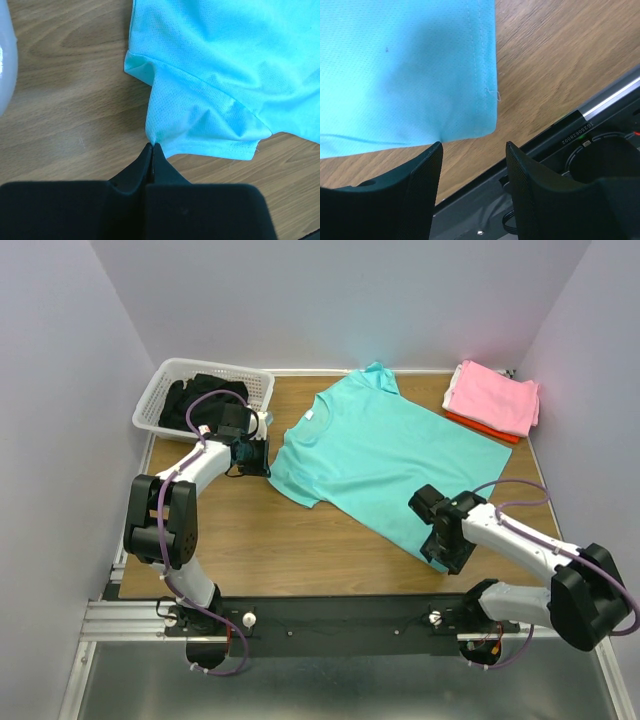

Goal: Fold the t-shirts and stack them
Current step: Fold the tshirt

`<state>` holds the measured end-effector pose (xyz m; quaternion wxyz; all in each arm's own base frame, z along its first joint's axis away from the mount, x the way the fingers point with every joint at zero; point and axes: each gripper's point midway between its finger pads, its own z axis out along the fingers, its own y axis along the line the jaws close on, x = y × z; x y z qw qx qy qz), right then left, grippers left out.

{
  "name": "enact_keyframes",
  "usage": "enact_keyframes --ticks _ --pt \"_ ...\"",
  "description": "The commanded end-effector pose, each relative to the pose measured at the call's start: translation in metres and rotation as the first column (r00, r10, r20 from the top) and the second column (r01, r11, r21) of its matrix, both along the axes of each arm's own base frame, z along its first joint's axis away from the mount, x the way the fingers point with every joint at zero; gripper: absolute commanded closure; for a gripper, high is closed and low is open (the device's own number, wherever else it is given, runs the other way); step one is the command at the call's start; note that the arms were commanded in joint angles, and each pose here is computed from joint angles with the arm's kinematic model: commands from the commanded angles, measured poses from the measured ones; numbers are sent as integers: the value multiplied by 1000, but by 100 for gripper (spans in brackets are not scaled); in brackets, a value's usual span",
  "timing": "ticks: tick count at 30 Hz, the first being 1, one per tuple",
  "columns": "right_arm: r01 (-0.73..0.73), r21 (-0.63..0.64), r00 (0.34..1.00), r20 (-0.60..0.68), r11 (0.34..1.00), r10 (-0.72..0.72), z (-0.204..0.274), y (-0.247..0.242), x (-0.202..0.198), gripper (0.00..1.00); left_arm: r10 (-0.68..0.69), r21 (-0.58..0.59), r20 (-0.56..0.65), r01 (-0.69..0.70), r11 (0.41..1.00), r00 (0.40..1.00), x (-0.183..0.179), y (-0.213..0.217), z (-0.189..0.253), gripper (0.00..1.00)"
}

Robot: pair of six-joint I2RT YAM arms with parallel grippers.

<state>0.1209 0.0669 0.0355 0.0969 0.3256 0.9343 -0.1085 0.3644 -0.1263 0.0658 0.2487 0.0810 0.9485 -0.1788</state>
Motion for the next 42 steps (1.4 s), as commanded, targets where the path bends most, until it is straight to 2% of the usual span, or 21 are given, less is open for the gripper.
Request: enact_keyframes --ticks 1,10,16,19,23,26,27,31,36,42 --pt "39 -60 999 28 997 -37 0 -7 7 40 -21 -17 25 22 1000 999 -1 -2 8 100" --pt "53 -126 999 7 991 -53 -2 -12 11 40 -15 -30 43 17 999 999 6 -1 14 100" --pt "27 -149 999 -25 988 -31 -6 -10 16 44 9 -35 48 -7 999 999 10 7 16 100" --pt "15 -124 999 -30 992 -19 -9 -4 17 50 12 -38 51 -10 999 999 11 9 17 100" --pt "-4 -88 999 -53 996 -1 -15 1 13 62 16 -35 50 -15 999 999 10 10 17 100" --pt "-11 -77 999 -50 997 8 -13 3 13 67 23 -27 54 -22 999 998 10 13 18 100" --pt "-12 -72 999 -52 997 9 -13 4 13 72 23 -27 55 -22 999 998 9 13 18 100" --pt "-39 -46 997 -70 998 35 -12 11 12 82 29 -28 52 -27 999 998 9 15 19 100" --pt "-129 11 986 -108 992 130 -4 28 12 99 46 -29 43 -45 999 998 3 18 21 100" --pt "-200 38 967 -154 979 204 3 34 1 100 81 -24 30 -80 996 996 -14 22 21 100"
